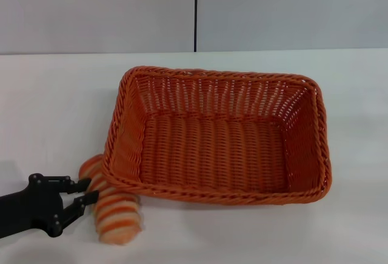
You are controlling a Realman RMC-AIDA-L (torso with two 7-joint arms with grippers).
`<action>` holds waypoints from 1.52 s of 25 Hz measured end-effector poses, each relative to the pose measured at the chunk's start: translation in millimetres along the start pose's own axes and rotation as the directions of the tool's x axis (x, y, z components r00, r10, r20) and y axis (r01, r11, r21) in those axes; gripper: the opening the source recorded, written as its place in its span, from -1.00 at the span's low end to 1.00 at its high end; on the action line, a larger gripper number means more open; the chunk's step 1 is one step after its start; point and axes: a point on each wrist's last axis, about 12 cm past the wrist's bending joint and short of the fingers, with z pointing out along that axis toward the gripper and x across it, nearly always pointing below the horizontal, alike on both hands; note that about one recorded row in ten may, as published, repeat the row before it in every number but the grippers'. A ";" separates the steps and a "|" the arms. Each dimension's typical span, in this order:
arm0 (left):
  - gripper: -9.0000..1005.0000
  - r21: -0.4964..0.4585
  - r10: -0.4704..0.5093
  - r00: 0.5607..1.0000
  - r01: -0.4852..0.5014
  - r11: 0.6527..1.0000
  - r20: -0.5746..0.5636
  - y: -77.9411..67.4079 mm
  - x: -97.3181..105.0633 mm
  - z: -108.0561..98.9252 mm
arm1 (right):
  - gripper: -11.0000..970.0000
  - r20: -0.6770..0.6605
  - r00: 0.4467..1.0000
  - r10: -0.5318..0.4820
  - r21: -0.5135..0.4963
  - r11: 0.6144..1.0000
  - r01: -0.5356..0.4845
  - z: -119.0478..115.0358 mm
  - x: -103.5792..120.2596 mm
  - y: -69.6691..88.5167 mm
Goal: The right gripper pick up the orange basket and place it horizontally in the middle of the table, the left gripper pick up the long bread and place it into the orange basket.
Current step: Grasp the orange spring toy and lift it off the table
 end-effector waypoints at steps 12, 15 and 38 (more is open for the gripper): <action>-0.64 -0.035 0.001 1.000 0.000 0.999 0.005 5.4 -1.4 -2.2 | 0.21 0.000 1.000 0.009 0.007 1.000 -0.009 0.1 2.1 -1.4; -0.68 -0.044 0.004 1.000 -0.003 0.999 0.018 6.8 -3.8 -6.8 | 0.21 0.000 1.000 0.008 0.009 1.000 -0.008 0.0 1.8 -2.0; -0.86 -0.328 0.167 0.986 -0.159 0.931 -0.007 38.6 -75.5 -112.4 | 0.21 0.006 1.000 0.006 0.003 1.000 -0.006 1.2 0.4 -1.9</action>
